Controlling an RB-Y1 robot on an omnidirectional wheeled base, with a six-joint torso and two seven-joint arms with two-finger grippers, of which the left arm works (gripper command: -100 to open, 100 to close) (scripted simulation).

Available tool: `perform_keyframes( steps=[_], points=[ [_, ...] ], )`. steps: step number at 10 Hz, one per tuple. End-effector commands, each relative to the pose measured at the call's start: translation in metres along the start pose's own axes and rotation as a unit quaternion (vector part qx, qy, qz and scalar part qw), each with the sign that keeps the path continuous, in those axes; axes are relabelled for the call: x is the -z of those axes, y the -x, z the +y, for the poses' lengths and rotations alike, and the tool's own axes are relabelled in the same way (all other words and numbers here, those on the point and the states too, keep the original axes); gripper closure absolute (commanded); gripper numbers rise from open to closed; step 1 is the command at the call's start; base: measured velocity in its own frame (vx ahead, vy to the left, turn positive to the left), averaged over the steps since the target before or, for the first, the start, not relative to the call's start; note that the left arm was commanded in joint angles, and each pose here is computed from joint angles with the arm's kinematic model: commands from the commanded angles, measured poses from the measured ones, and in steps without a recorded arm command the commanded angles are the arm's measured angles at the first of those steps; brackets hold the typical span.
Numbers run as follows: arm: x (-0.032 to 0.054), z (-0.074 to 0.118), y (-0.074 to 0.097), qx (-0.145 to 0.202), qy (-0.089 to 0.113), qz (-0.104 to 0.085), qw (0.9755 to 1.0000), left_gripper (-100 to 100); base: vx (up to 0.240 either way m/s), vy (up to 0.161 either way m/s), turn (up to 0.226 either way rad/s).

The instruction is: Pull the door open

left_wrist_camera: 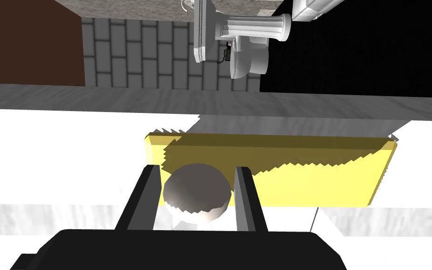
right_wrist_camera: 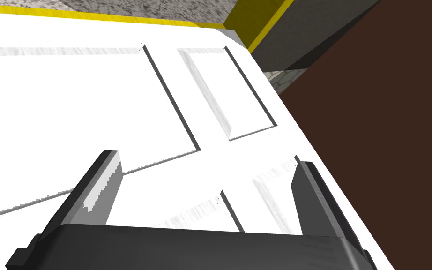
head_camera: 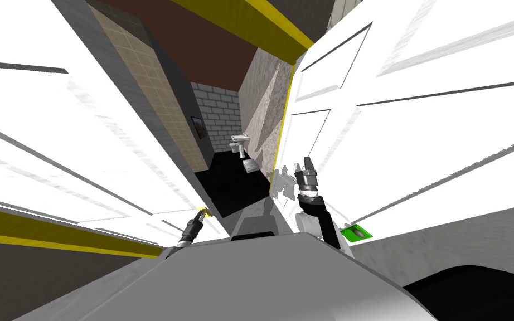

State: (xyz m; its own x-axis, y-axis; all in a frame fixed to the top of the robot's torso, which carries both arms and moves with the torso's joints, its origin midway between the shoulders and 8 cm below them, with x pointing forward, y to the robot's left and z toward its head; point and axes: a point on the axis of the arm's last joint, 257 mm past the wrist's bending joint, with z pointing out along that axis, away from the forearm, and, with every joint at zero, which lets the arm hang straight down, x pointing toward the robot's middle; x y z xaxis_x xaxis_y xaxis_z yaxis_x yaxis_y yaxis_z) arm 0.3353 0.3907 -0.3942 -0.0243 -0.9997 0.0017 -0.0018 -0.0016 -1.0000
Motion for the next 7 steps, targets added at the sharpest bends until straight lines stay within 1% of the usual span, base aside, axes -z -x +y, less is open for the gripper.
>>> perform_keyframes(
  steps=[1,3,5,6,7],
  points=[
    [0.0113,0.000,0.004,-0.001,0.000,0.005,1.0000,100,-0.143,0.045,-0.114],
    [0.0263,-0.001,0.006,-0.001,-0.001,0.016,0.9999,100,-0.178,0.058,-0.151],
    [0.0370,-0.002,0.007,-0.001,-0.001,0.024,0.9997,100,-0.176,0.037,-0.102],
    [0.0323,-0.001,0.003,0.001,0.001,0.025,0.9997,100,-0.079,0.007,-0.013],
    [0.0261,0.003,0.003,0.001,0.003,0.023,0.9997,100,-0.116,0.018,-0.078]
  ],
)
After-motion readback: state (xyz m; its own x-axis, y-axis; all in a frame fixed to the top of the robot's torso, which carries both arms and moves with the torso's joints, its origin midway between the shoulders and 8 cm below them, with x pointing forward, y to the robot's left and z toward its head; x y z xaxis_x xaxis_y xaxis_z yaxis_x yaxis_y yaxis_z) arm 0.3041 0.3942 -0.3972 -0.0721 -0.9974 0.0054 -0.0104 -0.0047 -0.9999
